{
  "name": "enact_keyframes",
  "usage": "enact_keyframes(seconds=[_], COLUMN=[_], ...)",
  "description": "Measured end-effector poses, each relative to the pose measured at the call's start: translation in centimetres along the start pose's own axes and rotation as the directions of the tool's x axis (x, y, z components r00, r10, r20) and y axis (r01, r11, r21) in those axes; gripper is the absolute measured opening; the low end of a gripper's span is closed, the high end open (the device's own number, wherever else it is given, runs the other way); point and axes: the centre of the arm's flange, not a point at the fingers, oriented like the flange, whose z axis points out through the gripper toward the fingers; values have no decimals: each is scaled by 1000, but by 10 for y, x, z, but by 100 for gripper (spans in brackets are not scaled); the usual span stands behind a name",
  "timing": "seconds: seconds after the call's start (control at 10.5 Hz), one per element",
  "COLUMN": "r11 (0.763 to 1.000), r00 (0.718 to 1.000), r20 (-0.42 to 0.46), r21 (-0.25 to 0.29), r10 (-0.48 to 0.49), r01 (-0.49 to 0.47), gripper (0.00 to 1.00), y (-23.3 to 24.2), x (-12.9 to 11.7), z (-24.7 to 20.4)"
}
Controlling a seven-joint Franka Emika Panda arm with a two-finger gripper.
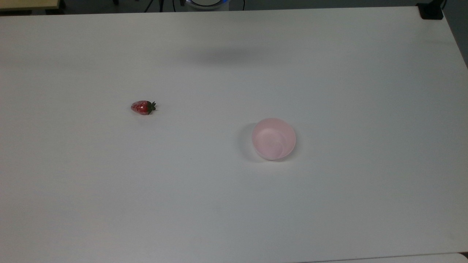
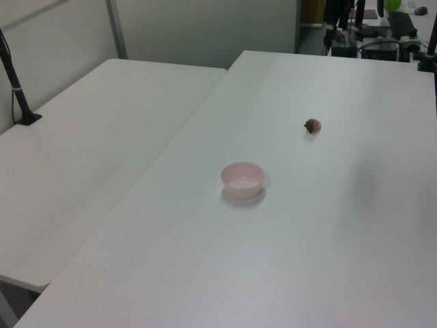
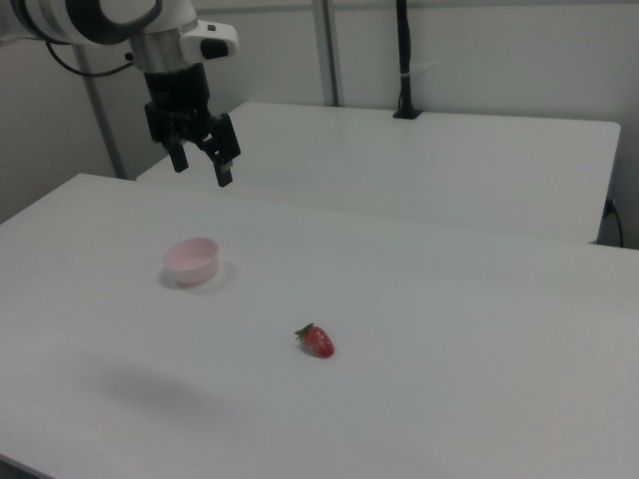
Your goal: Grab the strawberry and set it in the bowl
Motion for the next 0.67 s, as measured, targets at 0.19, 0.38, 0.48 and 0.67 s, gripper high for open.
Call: enact_keyframes(seconds=[0.19,0.38,0.48,0.67], r11=[1000,983,960,916], r00=[1000,983,956,911], r20=[1,39,81,124], r21=[0,2,0,-38], r10=[13,-181,-281,-393], r01=[-13,182,282,400], gripper=[100,100,100,100], y=[15,57,83,113], x=[1,2,4,29], z=[0,19,38,100])
